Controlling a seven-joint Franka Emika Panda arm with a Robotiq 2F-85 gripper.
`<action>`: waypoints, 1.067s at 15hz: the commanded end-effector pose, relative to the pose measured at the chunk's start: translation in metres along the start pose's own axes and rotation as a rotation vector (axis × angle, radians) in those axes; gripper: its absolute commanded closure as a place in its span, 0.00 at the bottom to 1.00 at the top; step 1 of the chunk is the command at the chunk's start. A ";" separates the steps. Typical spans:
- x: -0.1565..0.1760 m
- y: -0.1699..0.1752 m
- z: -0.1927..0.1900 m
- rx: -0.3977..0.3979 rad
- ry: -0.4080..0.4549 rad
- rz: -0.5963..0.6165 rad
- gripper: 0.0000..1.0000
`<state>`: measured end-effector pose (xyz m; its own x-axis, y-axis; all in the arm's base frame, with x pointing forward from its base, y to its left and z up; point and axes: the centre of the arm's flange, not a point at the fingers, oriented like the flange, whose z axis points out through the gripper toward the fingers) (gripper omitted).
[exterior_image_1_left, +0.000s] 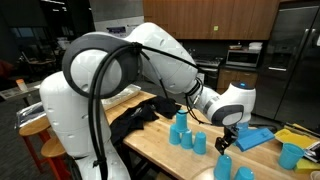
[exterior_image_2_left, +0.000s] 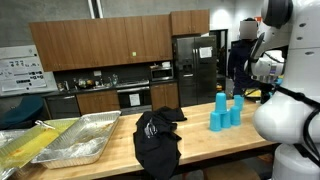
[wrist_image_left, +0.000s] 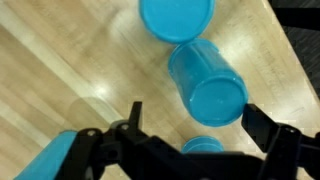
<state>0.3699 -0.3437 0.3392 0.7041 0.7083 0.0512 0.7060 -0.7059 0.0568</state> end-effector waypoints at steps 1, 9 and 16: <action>0.022 -0.019 -0.037 -0.146 -0.006 -0.070 0.00; 0.076 -0.037 -0.095 -0.258 0.063 0.033 0.00; 0.078 -0.021 -0.102 -0.334 0.099 0.253 0.00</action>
<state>0.4027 -0.2734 0.4432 0.8299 0.5209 0.2000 0.4363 -0.8293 0.3492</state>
